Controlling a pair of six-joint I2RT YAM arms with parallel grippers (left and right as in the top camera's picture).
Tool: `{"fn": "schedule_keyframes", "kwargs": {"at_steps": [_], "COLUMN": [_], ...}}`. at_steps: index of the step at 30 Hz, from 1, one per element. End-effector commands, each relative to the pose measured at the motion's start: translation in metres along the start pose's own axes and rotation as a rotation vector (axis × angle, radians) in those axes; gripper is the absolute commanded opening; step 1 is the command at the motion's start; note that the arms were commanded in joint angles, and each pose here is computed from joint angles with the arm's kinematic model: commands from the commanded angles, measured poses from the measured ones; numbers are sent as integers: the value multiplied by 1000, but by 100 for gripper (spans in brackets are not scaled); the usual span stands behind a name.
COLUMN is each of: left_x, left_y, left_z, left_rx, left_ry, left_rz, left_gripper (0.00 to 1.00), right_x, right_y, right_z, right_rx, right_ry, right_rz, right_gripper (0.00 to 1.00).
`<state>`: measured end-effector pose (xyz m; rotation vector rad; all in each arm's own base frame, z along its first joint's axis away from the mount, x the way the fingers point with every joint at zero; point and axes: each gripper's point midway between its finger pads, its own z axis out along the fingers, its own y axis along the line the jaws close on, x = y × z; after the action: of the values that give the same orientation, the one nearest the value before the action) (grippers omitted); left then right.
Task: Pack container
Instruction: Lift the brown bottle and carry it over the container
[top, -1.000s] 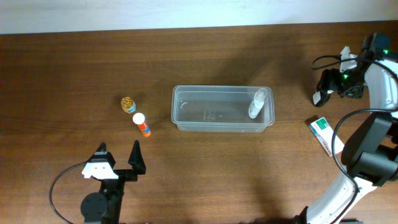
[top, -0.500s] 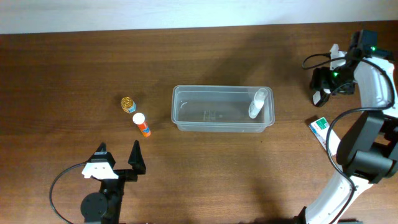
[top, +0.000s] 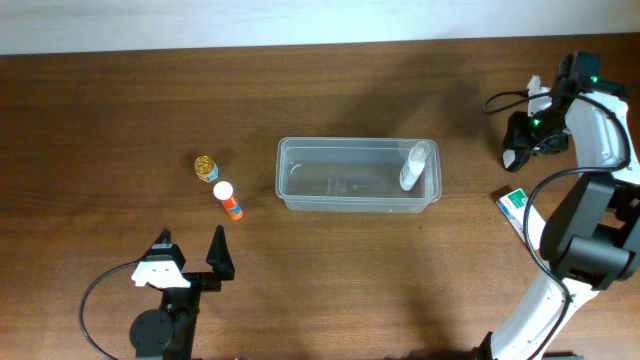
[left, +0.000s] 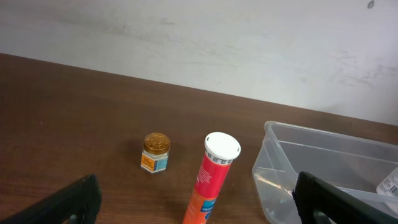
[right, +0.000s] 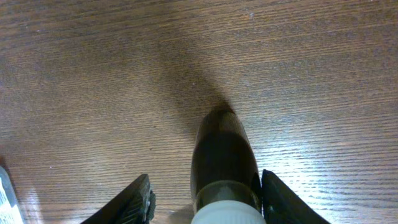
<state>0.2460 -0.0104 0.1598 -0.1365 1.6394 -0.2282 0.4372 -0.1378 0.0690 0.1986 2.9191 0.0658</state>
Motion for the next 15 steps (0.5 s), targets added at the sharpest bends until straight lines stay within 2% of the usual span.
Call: {"fn": "schedule_keyframes", "kwargs": {"at_steps": [1,4,10,15], "left_x": [1,1,1,1], "left_y": [-1,-1,-1,-1], "left_z": [0,0,0,0], "left_rx": [7,7,7,7], "left_ry": [0,0,0,0], "left_rz": [15,15,15,15], "left_gripper": [99,99,99,99], "right_x": [4,5,6,5], "right_y": [-2,-9,-10,-10], "right_z": [6,6,6,3], "right_rx": [8,50,60,57], "right_ry": [20,27,30,28], "right_rz": [-2,43,84,123], "right_gripper": [47,40,38,28]}}
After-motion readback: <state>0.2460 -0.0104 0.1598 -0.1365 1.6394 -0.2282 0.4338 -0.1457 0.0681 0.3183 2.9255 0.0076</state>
